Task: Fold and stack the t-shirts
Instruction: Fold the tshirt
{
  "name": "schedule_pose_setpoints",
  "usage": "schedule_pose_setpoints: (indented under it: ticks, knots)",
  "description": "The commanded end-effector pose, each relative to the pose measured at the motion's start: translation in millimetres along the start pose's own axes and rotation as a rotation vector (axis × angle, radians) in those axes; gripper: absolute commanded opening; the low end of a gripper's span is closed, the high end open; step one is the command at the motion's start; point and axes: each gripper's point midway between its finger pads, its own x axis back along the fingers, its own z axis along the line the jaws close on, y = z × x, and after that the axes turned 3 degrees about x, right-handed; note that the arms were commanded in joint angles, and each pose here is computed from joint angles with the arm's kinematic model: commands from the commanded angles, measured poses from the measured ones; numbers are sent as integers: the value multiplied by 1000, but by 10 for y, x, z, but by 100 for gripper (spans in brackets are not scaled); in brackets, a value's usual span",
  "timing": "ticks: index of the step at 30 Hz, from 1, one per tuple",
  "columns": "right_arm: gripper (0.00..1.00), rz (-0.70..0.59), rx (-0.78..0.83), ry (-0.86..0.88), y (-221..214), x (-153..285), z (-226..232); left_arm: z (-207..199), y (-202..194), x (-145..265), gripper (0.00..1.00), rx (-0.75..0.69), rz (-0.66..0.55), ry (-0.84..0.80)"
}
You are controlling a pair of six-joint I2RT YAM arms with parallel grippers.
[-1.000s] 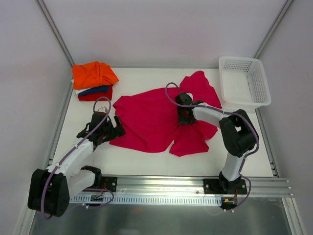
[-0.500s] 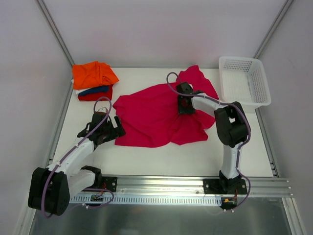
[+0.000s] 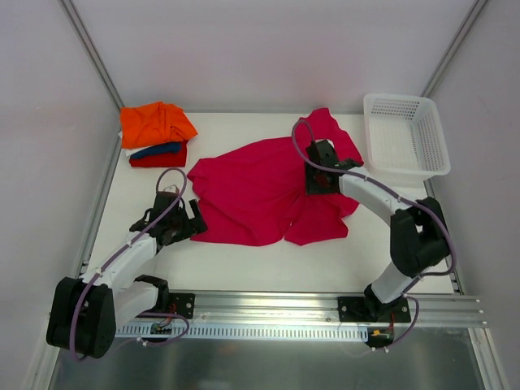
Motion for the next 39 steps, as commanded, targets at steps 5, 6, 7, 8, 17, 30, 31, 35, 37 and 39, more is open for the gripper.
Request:
schedule_pose_setpoints:
  ticks: [5, 6, 7, 8, 17, 30, 31, 35, 37, 39]
  knots:
    - [48, -122, -19, 18, 169, 555, -116, 35, -51, 7, 86, 15, -7, 9]
    - [48, -130, -21, 21, 174, 586, -123, 38, -65, 5, 82, 17, -1, 9]
    - [48, -139, -25, 25, 182, 626, -127, 34, -65, 1, 79, 21, 1, 8]
    - [48, -144, -28, 30, 181, 649, -128, 35, -66, -3, 74, 23, 2, 9]
    - [48, -126, -83, 53, -256, 693, -167, -28, -128, 20, 48, 41, 24, -32]
    - [48, -52, -154, 66, -1152, 636, -159, -17, -199, 9, 5, 48, 46, -36]
    - [48, -53, -154, 63, -1166, 648, -173, -13, -200, 7, 3, 48, 46, -34]
    - [48, -58, -155, 71, -1235, 718, -173, 9, -225, -6, 0, 47, 55, -25]
    - [48, -57, -153, 58, -1267, 724, -189, 7, -218, -6, 0, 44, 53, -24]
    - [48, -51, -149, 55, -1339, 719, -190, 5, -218, -2, 0, 42, 51, -27]
